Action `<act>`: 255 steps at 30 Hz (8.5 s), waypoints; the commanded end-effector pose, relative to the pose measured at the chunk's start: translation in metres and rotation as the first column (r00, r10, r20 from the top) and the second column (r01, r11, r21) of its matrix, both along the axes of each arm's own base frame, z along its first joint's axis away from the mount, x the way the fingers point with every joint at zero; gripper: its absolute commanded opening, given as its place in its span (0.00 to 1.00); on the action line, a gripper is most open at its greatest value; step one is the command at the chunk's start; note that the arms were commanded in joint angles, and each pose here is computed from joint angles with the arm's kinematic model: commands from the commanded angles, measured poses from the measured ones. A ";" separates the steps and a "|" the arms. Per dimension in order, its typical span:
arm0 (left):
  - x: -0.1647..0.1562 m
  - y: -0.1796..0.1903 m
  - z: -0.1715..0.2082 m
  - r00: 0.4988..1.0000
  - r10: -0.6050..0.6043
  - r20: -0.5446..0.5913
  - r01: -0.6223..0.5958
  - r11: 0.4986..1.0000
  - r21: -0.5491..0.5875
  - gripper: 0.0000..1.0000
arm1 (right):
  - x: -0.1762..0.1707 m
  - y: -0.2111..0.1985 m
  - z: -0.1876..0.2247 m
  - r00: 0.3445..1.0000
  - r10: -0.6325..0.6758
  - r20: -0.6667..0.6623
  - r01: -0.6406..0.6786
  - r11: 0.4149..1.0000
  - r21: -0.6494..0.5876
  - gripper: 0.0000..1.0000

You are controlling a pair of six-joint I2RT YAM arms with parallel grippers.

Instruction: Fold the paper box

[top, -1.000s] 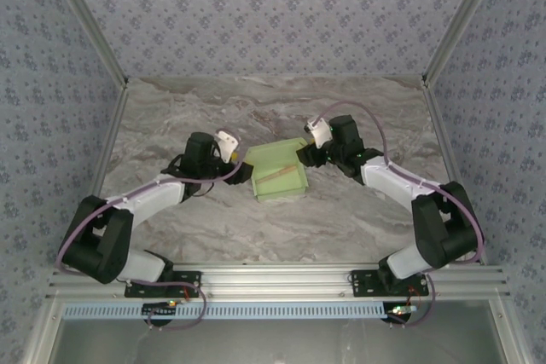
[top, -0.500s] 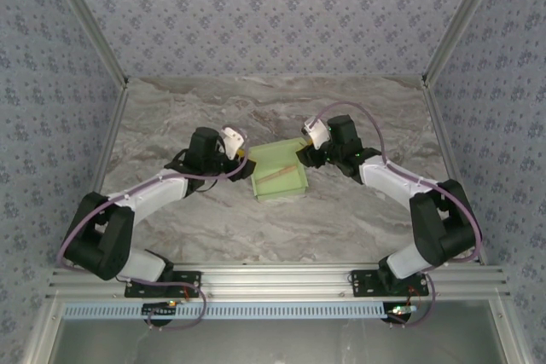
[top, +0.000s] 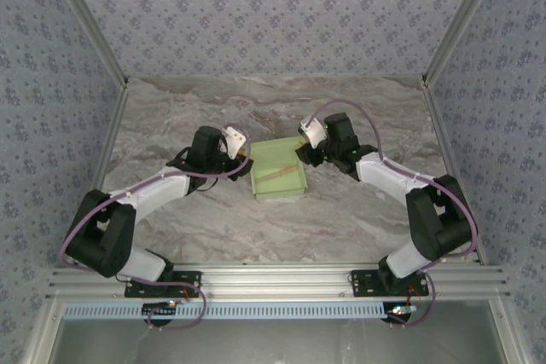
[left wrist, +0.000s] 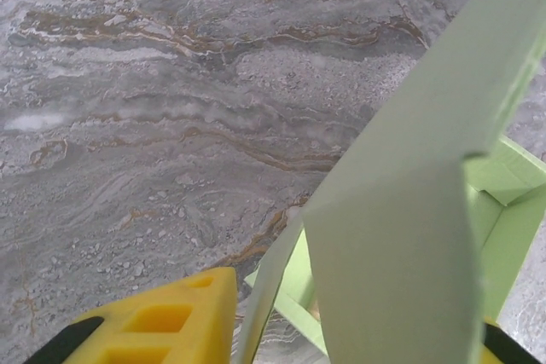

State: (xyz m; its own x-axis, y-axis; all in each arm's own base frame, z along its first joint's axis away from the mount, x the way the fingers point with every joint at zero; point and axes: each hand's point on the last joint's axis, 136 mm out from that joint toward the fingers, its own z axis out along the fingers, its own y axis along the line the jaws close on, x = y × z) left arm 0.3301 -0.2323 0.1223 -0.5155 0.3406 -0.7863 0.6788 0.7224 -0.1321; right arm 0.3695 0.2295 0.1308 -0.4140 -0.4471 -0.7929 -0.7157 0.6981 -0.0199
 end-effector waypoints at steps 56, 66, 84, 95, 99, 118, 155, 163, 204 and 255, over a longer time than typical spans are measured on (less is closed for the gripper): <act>0.006 -0.031 0.008 0.985 -0.169 -0.022 0.169 0.986 -0.009 0.38 | -0.011 -0.027 0.005 0.998 -0.065 -0.026 0.062 0.993 -0.096 0.45; 0.008 -0.030 0.012 0.988 -0.156 -0.010 0.156 0.988 -0.013 0.26 | -0.011 -0.037 0.006 0.993 -0.110 -0.033 0.105 0.988 -0.115 0.45; 0.009 -0.030 0.018 0.989 -0.150 0.001 0.150 0.989 -0.017 0.29 | -0.011 -0.039 0.013 0.995 -0.093 -0.045 0.089 0.992 -0.083 0.37; 0.009 -0.031 0.025 0.989 -0.145 0.013 0.146 0.989 -0.027 0.26 | -0.010 -0.037 0.000 0.993 -0.091 -0.070 0.084 0.992 -0.091 0.27; 0.008 -0.032 0.026 0.989 -0.145 0.014 0.145 0.989 -0.038 0.20 | -0.009 -0.036 -0.001 0.992 -0.099 -0.079 0.092 0.992 -0.083 0.20; 0.024 -0.028 0.017 0.998 0.053 0.019 -0.053 0.998 -0.018 0.07 | -0.002 -0.024 0.003 0.910 -0.410 -0.055 0.402 0.908 -0.119 0.09; 0.047 -0.027 0.025 0.756 0.626 0.190 -0.603 0.780 -0.167 0.01 | 0.016 -0.024 0.015 0.685 -0.727 0.042 0.722 0.686 0.088 0.04; 0.047 -0.032 0.013 0.739 0.639 0.215 -0.617 0.769 -0.166 0.01 | 0.018 -0.020 0.006 0.695 -0.719 0.031 0.715 0.695 0.082 0.04; -0.014 -0.016 -0.042 0.684 0.623 0.380 -0.625 0.769 -0.137 0.03 | -0.034 -0.028 -0.048 0.720 -0.692 0.053 0.674 0.716 0.181 0.05; -0.041 -0.010 -0.075 0.684 0.542 0.487 -0.599 0.799 -0.048 0.05 | -0.072 -0.053 -0.061 0.707 -0.700 0.105 0.685 0.714 0.144 0.25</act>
State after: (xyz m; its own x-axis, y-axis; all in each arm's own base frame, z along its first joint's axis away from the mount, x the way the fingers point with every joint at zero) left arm 0.2978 -0.2618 0.0876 -0.1404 0.0048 -0.9901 0.0951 0.9954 -0.0087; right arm 0.3008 0.1958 0.0757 -0.4368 0.0493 -0.8982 -0.0635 0.9943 0.0854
